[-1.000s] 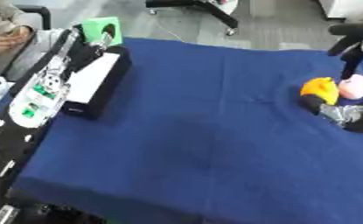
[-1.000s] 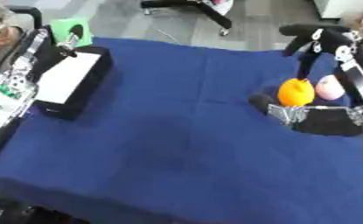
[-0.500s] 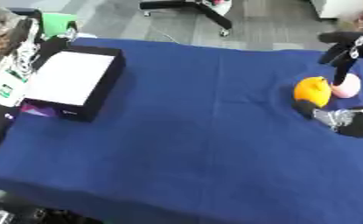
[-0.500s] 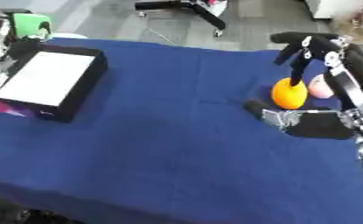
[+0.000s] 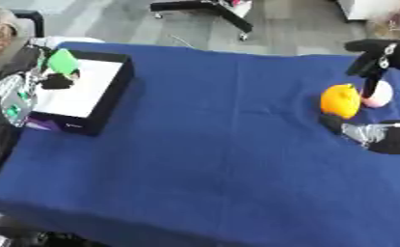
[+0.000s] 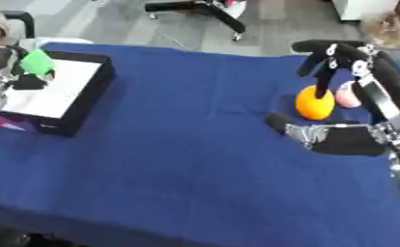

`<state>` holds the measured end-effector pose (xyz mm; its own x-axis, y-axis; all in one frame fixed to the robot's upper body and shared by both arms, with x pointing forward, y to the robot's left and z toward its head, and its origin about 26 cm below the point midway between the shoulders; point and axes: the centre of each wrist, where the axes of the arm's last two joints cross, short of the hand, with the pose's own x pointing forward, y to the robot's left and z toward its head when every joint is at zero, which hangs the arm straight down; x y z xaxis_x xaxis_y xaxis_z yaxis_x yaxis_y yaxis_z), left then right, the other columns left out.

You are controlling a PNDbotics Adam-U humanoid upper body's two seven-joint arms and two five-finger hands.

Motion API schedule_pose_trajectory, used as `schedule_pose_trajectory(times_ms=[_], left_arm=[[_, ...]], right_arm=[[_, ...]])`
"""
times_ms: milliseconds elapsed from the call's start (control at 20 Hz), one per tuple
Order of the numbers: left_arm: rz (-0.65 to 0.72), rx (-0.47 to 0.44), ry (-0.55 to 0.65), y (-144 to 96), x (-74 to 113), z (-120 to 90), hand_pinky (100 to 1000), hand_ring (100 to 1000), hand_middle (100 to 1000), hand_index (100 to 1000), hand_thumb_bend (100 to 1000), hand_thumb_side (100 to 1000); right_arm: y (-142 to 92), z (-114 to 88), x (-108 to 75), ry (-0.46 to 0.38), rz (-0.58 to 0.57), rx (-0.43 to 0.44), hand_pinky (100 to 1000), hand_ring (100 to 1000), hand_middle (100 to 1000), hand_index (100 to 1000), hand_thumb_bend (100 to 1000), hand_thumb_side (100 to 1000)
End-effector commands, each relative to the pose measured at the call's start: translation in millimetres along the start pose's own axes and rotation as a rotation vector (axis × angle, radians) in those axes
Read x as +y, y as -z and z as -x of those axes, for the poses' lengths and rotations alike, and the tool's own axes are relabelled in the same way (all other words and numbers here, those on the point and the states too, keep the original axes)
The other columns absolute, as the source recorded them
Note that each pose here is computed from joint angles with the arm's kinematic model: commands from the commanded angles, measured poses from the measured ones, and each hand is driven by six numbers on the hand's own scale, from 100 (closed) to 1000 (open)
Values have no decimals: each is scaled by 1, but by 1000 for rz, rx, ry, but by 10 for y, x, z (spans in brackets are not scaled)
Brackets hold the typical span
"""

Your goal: Pick up the objects with one hand, pass them to the other hand, and then place them into the box on the other side of the table.

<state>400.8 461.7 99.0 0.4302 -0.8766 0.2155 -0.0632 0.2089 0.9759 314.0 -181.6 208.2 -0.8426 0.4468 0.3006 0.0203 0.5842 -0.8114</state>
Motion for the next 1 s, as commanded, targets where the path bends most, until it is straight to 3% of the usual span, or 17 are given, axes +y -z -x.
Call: schedule_pose_trajectory(times_ms=[50,200,350,450,500,550,600,650,750,800,850,1000], left_arm=[[-13,19,-1,31,111,84,759,930,818,871,447,499],[-21,19,-25,21,104,118,806,992,886,917,579,675],[-40,4,-39,14,151,127,843,1000,932,943,649,738],[-50,-11,-43,11,196,121,850,1000,947,949,638,733],[-55,-21,-50,9,223,112,850,1000,948,949,639,781],[-64,-38,-62,4,257,89,850,1000,947,948,581,681],[-73,-60,-78,-5,292,59,848,1000,945,947,556,664],[-88,-89,-101,-19,337,11,843,1000,941,942,468,616],[-118,-171,-184,-69,428,-135,832,1000,942,936,351,622],[-125,-219,-238,-106,467,-217,832,1000,943,935,342,623],[-131,-282,-296,-155,509,-322,827,1000,945,932,278,617],[-126,-497,-476,-370,618,-641,820,1000,947,931,205,616]], right_arm=[[13,-14,-42,-9,2,-10,593,377,539,827,554,437],[11,-12,-41,-10,0,-8,593,377,539,826,553,436],[12,-12,-43,-11,1,-8,593,377,538,825,553,436],[11,-12,-43,-11,0,-8,594,377,537,825,552,436],[11,-11,-43,-12,-1,-8,594,377,538,825,549,438],[11,-10,-45,-13,0,-8,594,377,537,825,552,437],[11,-10,-47,-14,0,-7,594,377,537,825,552,437],[13,-10,-50,-16,1,-7,594,377,538,826,551,436],[15,-7,-56,-20,1,-6,595,377,538,826,552,436],[14,-5,-58,-21,3,-5,595,377,538,826,552,436],[13,-3,-60,-22,4,-3,594,378,540,827,552,435],[12,11,-65,-27,10,5,595,380,545,829,552,433]])
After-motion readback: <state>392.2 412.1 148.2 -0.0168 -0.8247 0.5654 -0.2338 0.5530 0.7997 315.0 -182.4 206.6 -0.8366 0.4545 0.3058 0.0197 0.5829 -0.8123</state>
